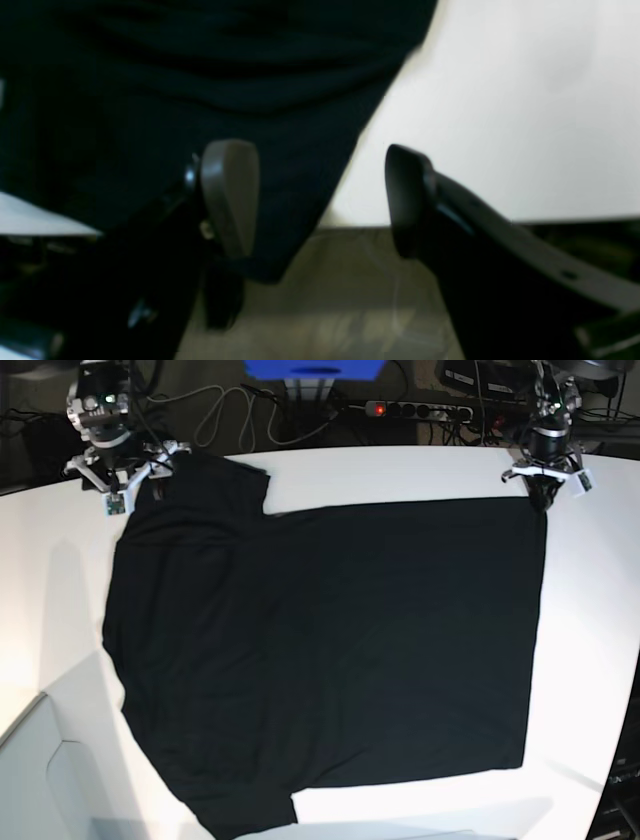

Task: Fold the T-shirt properly
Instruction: 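Grasp the shoulder corners of the black shirt with both grippers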

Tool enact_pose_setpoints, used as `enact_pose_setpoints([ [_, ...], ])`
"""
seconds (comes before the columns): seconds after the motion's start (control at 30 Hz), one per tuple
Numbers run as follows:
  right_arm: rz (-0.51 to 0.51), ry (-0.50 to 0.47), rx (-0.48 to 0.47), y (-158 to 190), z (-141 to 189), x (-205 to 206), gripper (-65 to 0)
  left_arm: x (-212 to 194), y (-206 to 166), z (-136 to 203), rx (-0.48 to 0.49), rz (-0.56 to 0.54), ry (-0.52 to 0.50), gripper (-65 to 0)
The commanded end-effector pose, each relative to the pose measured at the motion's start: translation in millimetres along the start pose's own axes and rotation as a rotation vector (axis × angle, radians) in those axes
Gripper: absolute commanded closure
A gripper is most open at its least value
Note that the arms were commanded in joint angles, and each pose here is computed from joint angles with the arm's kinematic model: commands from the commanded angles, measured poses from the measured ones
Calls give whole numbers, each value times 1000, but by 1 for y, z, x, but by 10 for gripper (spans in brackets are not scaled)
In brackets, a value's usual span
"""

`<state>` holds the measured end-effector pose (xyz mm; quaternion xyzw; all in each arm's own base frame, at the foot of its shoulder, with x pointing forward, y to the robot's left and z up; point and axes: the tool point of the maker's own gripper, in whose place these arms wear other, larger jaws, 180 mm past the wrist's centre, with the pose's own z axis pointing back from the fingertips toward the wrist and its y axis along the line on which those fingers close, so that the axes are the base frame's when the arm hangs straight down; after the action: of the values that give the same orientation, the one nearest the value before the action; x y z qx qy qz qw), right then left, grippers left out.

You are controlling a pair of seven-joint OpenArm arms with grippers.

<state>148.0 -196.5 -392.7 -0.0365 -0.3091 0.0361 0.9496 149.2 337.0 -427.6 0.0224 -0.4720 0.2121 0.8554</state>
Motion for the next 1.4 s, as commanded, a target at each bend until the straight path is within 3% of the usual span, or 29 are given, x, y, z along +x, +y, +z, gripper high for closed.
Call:
enact_pose_setpoints([
  [0.0,3,-6,-12,-5,-1,0,-392,-24,12,7,45,-21,109,0],
  [0.13,-18,71,-10,-7,-13,-27,-392,-23,12,6,44,-20,107,0],
  [0.53,-18,74,1,-4,-16,-28,-380,-22,12,6,45,-20,105,0],
  [0.63,10,82,36,2,-16,-29,-282,-22,12,6,45,-20,105,0],
  [0.77,67,85,100,12,-15,-30,-31,-22,12,6,45,-20,105,0],
  [0.8,67,87,97,11,-15,-31,0,-22,12,6,45,-20,105,0],
  [0.97,78,67,94,11,-11,-25,-2,-22,12,7,44,-21,105,0],
  [1.37,108,-103,-4,-16,26,33,-2,22,-1,28,19,-67,-2,0],
])
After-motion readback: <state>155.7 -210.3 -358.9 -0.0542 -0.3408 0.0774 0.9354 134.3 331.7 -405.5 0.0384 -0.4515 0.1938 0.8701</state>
